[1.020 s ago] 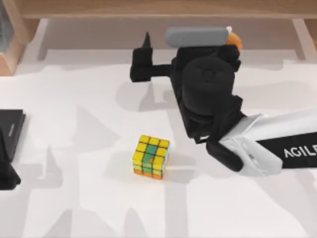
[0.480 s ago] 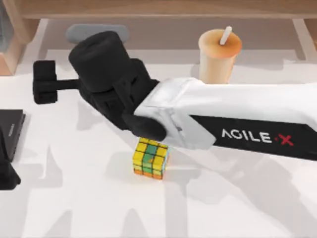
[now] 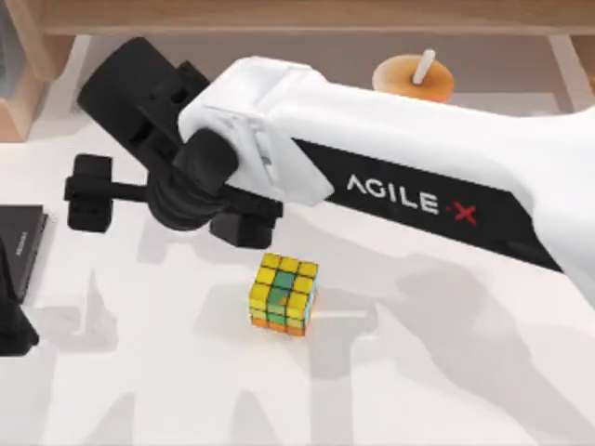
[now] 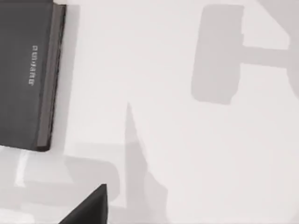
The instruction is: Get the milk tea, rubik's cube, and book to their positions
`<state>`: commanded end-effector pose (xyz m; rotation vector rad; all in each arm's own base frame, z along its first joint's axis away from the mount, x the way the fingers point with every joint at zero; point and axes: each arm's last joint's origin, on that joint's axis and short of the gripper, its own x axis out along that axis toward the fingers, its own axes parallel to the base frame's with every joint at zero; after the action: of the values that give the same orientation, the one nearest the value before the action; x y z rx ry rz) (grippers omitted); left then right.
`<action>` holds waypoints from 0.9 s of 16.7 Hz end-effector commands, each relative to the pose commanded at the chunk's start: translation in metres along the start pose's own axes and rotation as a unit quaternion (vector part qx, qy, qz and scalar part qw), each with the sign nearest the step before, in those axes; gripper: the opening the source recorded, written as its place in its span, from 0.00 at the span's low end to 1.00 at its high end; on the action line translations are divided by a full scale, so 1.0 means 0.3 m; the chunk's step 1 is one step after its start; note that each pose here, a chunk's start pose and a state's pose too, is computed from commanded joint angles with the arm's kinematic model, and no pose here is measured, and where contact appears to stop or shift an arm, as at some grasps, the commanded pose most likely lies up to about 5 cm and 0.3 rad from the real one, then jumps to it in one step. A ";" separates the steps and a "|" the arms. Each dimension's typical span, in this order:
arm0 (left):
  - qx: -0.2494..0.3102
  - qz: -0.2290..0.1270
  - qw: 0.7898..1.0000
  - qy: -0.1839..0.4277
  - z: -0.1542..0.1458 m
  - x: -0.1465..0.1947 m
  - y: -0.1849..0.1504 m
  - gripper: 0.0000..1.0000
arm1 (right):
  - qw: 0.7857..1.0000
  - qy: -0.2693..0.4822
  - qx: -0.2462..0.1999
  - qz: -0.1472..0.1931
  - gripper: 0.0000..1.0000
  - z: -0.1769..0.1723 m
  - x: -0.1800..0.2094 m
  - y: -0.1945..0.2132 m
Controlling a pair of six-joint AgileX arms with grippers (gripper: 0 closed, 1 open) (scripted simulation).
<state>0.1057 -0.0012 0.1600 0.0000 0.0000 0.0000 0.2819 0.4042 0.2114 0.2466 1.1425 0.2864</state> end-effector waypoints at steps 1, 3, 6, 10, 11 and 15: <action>0.000 0.000 1.000 0.000 0.000 0.000 0.000 1.00 | 0.999 0.028 0.018 -0.025 1.00 0.010 0.003 -0.018; 0.000 0.000 1.000 0.000 0.000 0.000 0.000 1.00 | 0.993 0.078 0.053 -0.077 1.00 0.031 0.006 -0.060; 0.000 0.000 1.000 0.000 0.000 0.000 0.000 1.00 | 0.975 0.135 0.102 -0.147 1.00 0.065 0.002 -0.125; 0.000 0.000 1.000 0.000 0.000 0.000 0.000 1.00 | 0.954 0.172 0.145 -0.199 1.00 0.102 -0.001 -0.185; 0.000 0.000 1.000 0.000 0.000 0.000 0.000 1.00 | 0.952 0.175 0.149 -0.203 1.00 0.107 -0.001 -0.192; 0.000 0.000 1.000 0.000 0.000 0.000 0.000 1.00 | 0.951 0.176 0.150 -0.204 1.00 0.108 -0.002 -0.194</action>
<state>0.1057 -0.0012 0.1600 0.0000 0.0000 0.0000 0.3172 0.3480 0.2051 0.2236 1.5591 -0.2238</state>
